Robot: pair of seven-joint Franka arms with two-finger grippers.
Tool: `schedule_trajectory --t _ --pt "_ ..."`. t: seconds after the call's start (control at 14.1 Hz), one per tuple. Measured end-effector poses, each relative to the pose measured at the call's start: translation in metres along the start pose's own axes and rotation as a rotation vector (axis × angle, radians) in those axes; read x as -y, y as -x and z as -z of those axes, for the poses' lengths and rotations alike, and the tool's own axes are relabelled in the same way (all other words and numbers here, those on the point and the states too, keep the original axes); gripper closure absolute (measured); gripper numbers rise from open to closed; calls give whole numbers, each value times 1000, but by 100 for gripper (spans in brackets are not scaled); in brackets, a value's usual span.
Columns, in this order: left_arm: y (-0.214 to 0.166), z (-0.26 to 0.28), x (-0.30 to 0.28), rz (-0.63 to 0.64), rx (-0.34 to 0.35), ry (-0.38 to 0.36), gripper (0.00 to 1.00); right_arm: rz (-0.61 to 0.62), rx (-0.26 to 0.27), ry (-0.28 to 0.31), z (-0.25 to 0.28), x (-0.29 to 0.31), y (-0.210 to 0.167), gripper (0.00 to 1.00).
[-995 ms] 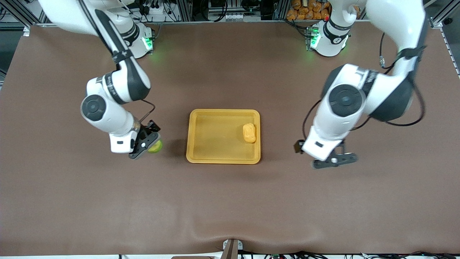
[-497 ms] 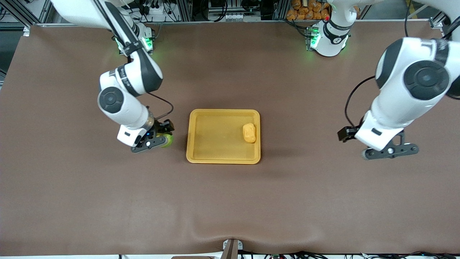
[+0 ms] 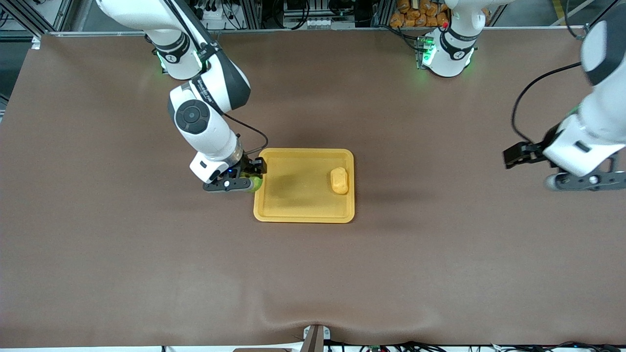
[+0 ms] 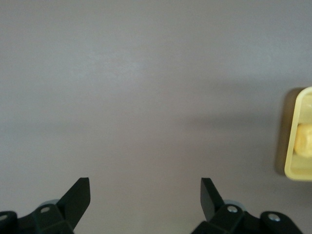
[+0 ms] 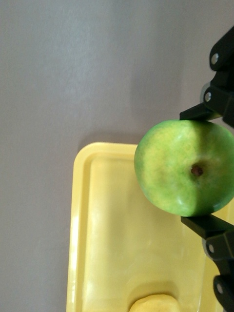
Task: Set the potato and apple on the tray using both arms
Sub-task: 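Carry the apple with the right gripper onto the tray while the left gripper retracts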
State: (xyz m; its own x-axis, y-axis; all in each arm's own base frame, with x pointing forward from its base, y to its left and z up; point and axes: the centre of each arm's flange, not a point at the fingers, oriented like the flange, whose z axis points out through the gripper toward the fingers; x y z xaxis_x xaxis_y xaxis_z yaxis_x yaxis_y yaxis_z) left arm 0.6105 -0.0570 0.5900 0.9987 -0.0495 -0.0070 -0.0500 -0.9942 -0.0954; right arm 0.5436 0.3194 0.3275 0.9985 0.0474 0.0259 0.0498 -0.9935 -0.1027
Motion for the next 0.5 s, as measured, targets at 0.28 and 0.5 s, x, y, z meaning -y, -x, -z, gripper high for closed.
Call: schedule_trajectory --t 0.28,0.5 --pt "28 30 19 -33 26 -8 0 10 -11 -13 -38 21 7 20" --pt "45 41 12 -34 25 3 0 27 -2 -13 -60 41 19 20"
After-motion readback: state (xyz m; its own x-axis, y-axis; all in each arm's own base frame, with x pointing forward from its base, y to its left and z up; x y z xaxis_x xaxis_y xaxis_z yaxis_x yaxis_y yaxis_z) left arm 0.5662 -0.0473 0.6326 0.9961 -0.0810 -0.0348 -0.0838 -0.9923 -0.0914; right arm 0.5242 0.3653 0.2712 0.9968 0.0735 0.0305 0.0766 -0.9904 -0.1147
